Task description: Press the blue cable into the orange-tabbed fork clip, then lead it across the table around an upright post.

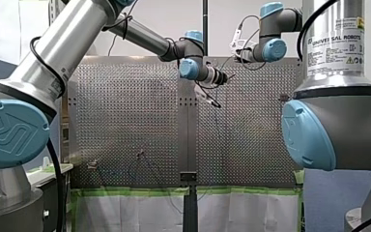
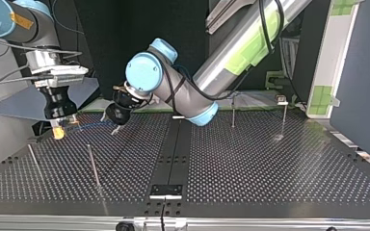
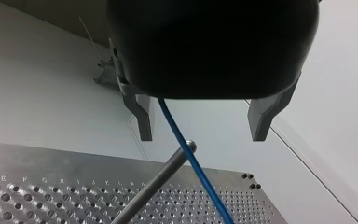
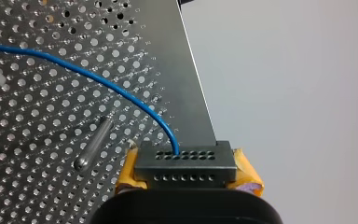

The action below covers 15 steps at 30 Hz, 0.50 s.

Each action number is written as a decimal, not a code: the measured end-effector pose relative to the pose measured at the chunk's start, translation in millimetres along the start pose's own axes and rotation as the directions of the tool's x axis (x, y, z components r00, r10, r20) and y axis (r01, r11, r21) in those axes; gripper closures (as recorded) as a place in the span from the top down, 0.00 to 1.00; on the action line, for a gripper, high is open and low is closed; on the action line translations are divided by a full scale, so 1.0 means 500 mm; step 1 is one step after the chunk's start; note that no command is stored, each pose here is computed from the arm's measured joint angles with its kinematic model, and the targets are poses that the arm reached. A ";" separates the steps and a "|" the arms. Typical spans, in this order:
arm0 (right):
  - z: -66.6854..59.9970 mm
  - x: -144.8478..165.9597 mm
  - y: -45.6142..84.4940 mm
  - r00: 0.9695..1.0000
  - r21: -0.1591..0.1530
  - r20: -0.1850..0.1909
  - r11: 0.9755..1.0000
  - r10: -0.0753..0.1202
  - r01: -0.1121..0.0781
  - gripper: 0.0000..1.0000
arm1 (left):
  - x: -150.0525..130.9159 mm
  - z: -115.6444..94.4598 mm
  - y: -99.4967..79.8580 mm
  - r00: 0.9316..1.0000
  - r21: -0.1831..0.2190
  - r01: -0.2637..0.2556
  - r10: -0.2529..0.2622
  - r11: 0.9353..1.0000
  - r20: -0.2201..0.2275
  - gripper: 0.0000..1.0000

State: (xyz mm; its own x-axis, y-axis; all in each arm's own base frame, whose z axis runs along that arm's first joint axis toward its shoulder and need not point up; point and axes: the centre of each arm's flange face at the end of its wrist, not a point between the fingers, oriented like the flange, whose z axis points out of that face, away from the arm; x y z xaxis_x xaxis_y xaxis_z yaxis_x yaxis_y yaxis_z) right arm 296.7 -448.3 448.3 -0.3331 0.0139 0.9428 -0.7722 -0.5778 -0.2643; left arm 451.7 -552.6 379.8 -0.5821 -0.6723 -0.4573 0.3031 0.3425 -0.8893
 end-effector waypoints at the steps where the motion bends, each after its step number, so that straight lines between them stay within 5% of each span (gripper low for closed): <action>1: 0.000 0.000 0.000 1.000 0.000 0.000 1.000 0.000 0.000 0.00 | 0.000 0.000 0.001 1.000 0.000 0.000 0.000 1.000 0.000 1.00; 15: 0.001 -0.001 -0.001 1.000 0.001 -0.001 1.000 -0.001 0.001 0.00 | -0.010 0.001 -0.005 1.000 0.010 -0.013 0.012 1.000 0.017 0.96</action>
State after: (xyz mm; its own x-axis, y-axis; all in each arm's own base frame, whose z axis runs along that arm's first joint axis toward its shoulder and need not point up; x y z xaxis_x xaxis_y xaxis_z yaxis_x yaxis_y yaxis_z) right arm 297.5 -448.2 448.1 -0.3325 0.0154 0.9430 -0.7720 -0.5787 -0.2628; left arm 454.4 -550.4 384.4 -0.5652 -0.6792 -0.4682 0.3179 0.3444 -0.8834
